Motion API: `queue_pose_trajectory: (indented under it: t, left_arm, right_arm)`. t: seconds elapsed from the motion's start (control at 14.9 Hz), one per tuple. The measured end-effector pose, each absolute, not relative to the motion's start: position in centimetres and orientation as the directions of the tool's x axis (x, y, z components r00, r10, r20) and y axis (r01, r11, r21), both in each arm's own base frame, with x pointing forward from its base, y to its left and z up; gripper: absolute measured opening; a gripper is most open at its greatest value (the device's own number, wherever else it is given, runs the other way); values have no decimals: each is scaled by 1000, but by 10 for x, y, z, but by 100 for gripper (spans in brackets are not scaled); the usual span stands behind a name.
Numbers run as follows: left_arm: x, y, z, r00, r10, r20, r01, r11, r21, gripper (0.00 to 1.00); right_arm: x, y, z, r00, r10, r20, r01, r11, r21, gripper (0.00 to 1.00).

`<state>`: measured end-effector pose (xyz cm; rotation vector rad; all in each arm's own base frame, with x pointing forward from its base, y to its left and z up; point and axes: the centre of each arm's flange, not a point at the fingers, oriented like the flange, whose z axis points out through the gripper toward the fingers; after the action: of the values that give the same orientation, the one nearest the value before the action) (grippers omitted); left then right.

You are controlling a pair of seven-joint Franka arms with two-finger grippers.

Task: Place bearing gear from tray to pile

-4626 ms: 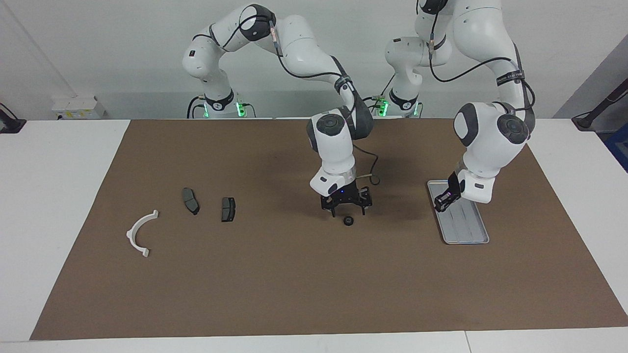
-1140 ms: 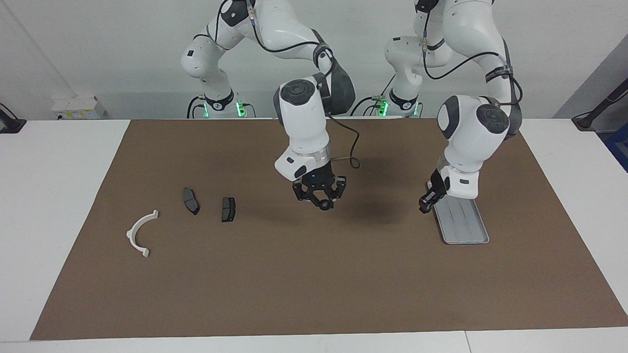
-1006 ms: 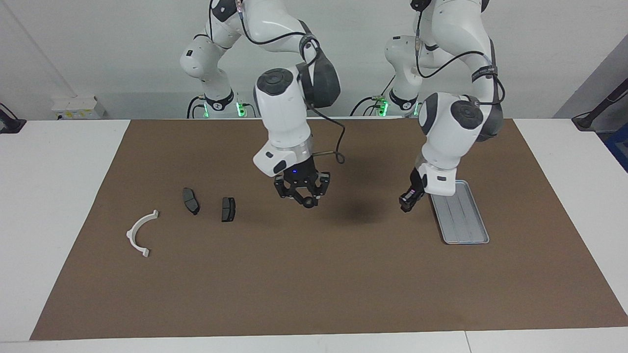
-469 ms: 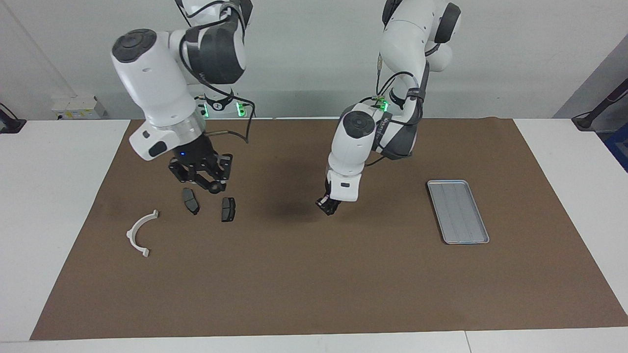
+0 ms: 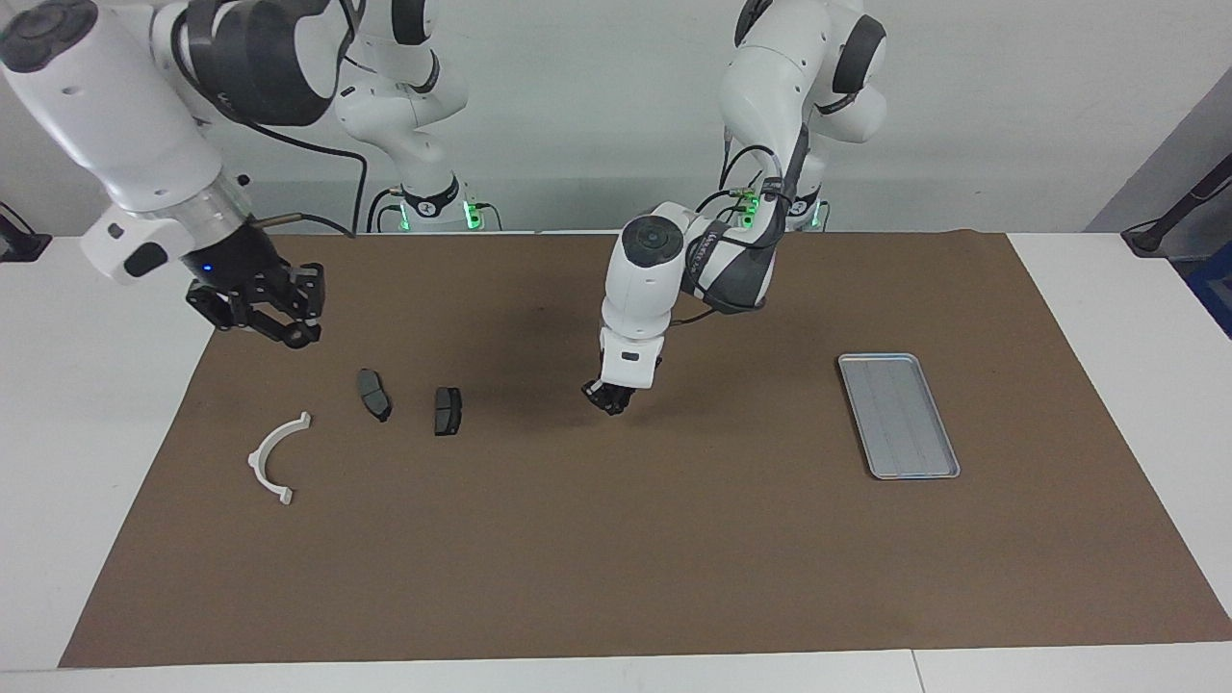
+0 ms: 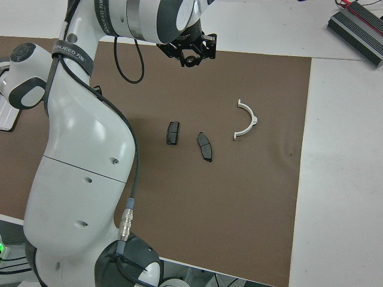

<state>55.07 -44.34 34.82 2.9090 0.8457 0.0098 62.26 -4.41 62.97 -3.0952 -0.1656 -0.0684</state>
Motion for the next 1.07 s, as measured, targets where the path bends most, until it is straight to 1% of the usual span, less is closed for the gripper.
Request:
queue_pose_trajectory:
  t: [0.13,0.27,0.47,0.67,1.07]
  left_arm:
    - [547,-438,332,844,535,-23,535,-840,94,24]
    - [544,-436,324,844,535,-21,535,-840,94,24]
    - [542,-434,319,847,531,-15,530,-843,86,24]
    - [537,-430,310,851,525,-4,524,-848,79,24]
    - [533,-425,301,851,525,2,523,-848,83,24]
  right_arm:
    - [619,-56,634,993,110,53,112,-993,-34,39]
    - [621,-59,624,994,106,40,108,-993,-40,39]
    - [624,-63,584,996,76,40,78,-996,-46,39]
    - [615,-66,535,999,51,20,52,-997,-59,39]
    - [600,-77,469,1000,22,-11,21,-997,-68,39]
